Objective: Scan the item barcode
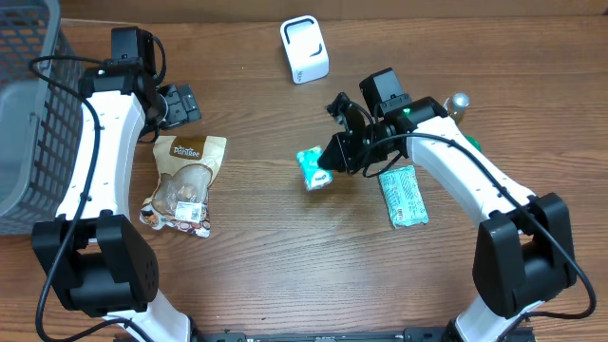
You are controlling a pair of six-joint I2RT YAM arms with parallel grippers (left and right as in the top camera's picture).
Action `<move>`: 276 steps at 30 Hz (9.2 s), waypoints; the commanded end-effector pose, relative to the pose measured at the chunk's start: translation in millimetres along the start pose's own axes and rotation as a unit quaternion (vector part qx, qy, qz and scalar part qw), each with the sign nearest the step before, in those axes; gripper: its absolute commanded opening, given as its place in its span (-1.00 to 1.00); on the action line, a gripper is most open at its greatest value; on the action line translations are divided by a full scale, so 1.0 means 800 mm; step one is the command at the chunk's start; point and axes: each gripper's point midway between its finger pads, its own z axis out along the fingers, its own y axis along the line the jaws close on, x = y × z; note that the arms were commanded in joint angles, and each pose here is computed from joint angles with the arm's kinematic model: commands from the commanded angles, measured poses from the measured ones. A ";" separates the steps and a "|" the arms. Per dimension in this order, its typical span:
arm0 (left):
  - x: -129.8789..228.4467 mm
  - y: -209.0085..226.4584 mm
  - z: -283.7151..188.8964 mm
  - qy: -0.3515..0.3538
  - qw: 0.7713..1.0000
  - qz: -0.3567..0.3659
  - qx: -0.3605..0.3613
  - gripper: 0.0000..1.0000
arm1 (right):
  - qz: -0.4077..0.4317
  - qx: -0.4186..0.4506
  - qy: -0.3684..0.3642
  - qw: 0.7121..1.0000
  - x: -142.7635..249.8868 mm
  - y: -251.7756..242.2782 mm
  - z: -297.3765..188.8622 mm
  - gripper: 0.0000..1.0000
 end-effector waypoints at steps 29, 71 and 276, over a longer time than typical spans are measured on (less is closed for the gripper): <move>-0.004 -0.001 -0.007 -0.010 1.000 0.002 -0.002 1.00 | -0.079 0.418 -0.349 0.835 -0.219 0.054 -0.271 -0.93; -0.004 -0.001 -0.007 -0.010 1.000 0.002 -0.002 0.99 | -0.329 0.527 -0.232 0.748 -0.340 -0.077 -0.013 -0.92; -0.004 -0.001 -0.007 -0.010 1.000 0.002 -0.002 0.99 | -0.258 0.452 -0.413 0.747 -0.336 -0.097 -0.020 -0.93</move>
